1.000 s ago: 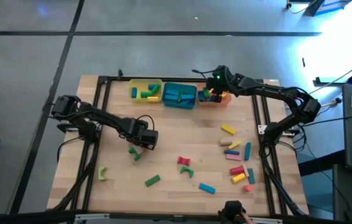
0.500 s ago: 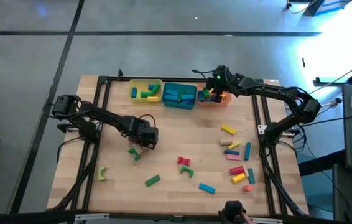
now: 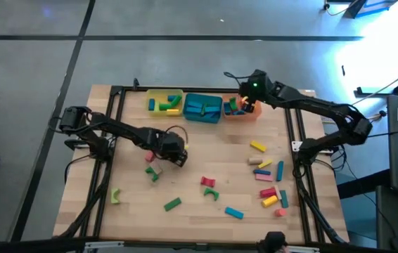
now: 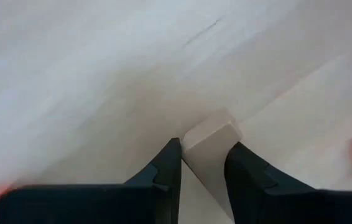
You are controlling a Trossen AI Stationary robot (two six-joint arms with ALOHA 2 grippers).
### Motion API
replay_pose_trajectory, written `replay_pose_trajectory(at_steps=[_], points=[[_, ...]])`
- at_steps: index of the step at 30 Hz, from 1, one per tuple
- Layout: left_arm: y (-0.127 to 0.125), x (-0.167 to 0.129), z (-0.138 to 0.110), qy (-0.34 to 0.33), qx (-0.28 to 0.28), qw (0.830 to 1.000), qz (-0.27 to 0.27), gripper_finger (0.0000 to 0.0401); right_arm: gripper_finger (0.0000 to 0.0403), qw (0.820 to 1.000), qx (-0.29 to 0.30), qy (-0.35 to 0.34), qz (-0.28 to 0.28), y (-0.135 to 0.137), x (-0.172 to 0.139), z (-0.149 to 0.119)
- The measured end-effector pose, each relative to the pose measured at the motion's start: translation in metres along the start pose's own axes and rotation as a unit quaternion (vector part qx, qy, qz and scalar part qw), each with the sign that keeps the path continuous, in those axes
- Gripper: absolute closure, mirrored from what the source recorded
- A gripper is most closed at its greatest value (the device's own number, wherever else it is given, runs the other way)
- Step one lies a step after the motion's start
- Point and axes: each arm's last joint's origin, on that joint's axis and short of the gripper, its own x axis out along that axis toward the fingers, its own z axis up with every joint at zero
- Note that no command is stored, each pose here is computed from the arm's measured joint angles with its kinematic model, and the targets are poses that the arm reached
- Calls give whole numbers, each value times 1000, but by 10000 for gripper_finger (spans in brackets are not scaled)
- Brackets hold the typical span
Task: Sort blocks by size
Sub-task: Put the brown arch block into the orange bin
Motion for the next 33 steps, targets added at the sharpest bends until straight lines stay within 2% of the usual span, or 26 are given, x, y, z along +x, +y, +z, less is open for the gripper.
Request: replay_pose_trajectory(at_steps=[4, 8, 11, 13, 16, 21, 24, 28, 33], points=[[-11, -2, 33, -77, 17, 990, -113, 324, 255, 997, 58, -46, 32, -6, -26, 0], [-14, -14, 74, -204, 51, 957, -202, 320, 255, 981, 132, -103, 101, -8, -50, 0], [-8, -24, 103, -313, 96, 919, -221, 318, 256, 956, 176, -146, 184, -5, -65, 2], [-4, -27, 119, -375, 121, 893, -218, 317, 256, 939, 183, -164, 239, 1, -74, 4], [1, -21, 141, -424, 136, 871, -207, 316, 256, 919, 163, -180, 310, 16, -88, 9], [1, 8, 172, -423, 135, 876, -188, 315, 256, 902, 111, -193, 370, 43, -112, 15], [-6, 26, 187, -420, 134, 878, -186, 314, 256, 899, 92, -183, 386, 56, -125, 16], [-17, 48, 202, -420, 150, 876, -180, 314, 256, 900, 105, -130, 402, 74, -135, 12], [-31, 64, 221, -434, 171, 867, -175, 313, 256, 909, 94, -51, 403, 92, -145, 1]])
